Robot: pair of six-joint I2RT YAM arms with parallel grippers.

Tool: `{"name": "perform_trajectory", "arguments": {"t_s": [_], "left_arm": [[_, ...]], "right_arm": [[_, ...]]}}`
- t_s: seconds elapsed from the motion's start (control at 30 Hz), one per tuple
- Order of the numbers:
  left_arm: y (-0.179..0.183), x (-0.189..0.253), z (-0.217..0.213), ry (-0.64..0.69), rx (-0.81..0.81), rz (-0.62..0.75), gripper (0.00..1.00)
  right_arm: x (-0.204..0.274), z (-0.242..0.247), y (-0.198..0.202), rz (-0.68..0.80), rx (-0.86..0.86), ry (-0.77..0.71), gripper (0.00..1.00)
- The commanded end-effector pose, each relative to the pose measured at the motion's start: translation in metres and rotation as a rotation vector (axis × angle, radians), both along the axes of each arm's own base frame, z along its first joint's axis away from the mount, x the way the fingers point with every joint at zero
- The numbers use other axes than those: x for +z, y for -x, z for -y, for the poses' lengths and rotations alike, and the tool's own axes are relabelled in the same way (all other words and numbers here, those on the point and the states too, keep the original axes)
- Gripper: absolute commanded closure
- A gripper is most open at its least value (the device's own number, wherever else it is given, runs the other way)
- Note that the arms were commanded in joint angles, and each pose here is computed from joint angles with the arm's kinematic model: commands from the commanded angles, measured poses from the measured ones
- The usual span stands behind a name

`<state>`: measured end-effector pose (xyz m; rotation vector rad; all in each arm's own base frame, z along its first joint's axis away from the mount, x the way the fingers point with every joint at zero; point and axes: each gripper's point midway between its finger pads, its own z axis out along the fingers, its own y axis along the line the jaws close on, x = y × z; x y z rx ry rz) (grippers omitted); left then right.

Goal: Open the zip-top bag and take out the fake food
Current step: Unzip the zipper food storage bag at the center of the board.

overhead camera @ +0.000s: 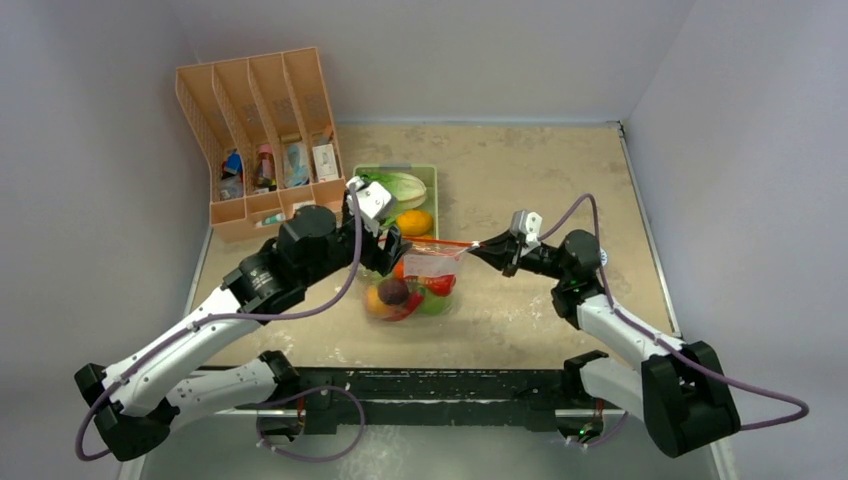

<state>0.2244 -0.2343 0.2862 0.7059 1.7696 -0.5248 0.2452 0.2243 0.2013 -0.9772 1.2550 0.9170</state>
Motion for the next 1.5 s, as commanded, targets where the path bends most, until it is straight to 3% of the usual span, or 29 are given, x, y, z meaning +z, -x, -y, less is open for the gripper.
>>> {"name": "perform_trajectory", "arguments": {"t_s": [0.0,0.2,0.37,0.5,0.6,0.77,1.03,1.47], "left_arm": [[0.017,0.052,0.035,0.079,-0.22,0.062,0.32],[0.014,0.024,0.094,0.061,-0.409,-0.029,0.29],[0.009,0.016,0.13,0.071,-0.472,0.036,0.29],[0.008,0.0,0.149,0.015,-0.517,0.066,0.36],[0.005,-0.003,0.155,0.003,-0.534,0.099,0.39],[0.005,-0.008,0.155,-0.042,-0.572,0.164,0.58],[0.018,-0.018,0.152,-0.113,-0.7,0.257,0.6],[0.001,-0.013,0.158,-0.136,-0.658,0.285,0.58]], "right_arm": [[0.023,-0.001,-0.006,0.091,0.004,0.032,1.0],[0.027,-0.002,-0.002,0.092,0.032,0.057,1.0],[0.026,-0.001,0.002,0.085,0.041,0.065,1.0],[0.025,-0.001,0.004,0.087,0.048,0.067,1.0],[0.025,-0.002,0.005,0.085,0.055,0.068,1.0],[0.025,-0.001,0.009,0.099,0.059,0.072,1.0],[0.024,0.0,0.014,0.108,0.079,0.093,1.0],[0.025,0.001,0.02,0.117,0.091,0.097,1.0]]}}
